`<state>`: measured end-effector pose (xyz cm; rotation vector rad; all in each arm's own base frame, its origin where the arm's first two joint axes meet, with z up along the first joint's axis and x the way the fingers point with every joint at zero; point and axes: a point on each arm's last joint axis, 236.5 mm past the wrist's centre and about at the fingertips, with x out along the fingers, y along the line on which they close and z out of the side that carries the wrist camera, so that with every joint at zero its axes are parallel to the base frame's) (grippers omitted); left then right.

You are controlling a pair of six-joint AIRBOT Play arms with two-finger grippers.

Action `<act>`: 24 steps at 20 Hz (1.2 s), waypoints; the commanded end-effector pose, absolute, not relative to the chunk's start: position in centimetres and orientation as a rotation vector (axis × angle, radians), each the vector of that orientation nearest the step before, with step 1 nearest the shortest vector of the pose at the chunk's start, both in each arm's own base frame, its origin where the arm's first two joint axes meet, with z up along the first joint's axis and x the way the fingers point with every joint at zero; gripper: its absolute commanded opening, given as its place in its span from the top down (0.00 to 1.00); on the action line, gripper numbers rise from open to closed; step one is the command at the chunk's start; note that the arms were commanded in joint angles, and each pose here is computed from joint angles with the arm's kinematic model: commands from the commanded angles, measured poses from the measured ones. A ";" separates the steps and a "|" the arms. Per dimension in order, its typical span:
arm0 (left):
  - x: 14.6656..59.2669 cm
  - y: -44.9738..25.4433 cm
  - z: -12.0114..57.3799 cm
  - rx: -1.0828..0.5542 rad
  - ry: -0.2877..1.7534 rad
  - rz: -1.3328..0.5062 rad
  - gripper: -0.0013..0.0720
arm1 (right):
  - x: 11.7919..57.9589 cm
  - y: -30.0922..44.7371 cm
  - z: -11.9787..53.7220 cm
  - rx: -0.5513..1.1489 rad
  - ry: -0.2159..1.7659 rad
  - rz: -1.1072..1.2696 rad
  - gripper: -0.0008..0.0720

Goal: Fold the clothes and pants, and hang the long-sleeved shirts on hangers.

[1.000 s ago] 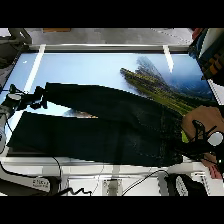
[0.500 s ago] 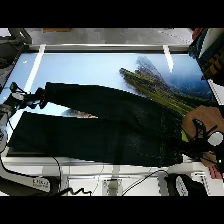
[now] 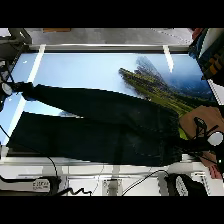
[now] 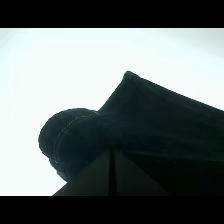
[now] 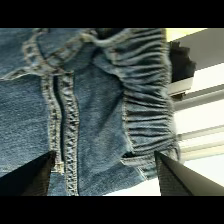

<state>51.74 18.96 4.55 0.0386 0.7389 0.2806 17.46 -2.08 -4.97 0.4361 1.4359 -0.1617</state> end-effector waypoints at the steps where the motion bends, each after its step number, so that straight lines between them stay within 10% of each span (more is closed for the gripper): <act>1: 49.7 20.9 3.6 0.189 0.847 0.307 0.96 | 17.6 -2.1 -4.9 0.437 1.428 -0.160 0.05; 7: 44.8 23.1 -3.6 0.179 1.149 0.331 0.85 | 17.9 -2.2 -4.9 0.434 1.415 -0.161 0.04; 9: 45.1 23.0 -2.6 0.188 1.124 0.334 0.03 | 19.5 -2.9 -4.7 0.421 1.344 -0.178 0.05; 10: 45.2 23.0 -1.7 0.191 1.105 0.339 0.01 | 20.7 -3.5 -4.4 0.412 1.289 -0.191 0.05; 13: 44.0 22.9 1.7 0.165 1.075 0.377 0.02 | 23.3 -4.8 -2.8 0.390 1.169 -0.214 0.05; 19: 28.1 23.3 2.5 -0.103 1.536 0.525 0.67 | 26.3 -6.0 2.8 0.350 1.040 -0.211 0.05; 23: 22.7 24.1 1.6 -0.403 1.451 0.538 0.66 | 26.0 -5.8 3.0 0.345 1.057 -0.203 0.05; 24: 21.6 24.9 1.2 -0.446 1.409 0.566 0.50 | 25.7 -5.7 2.9 0.345 1.068 -0.202 0.05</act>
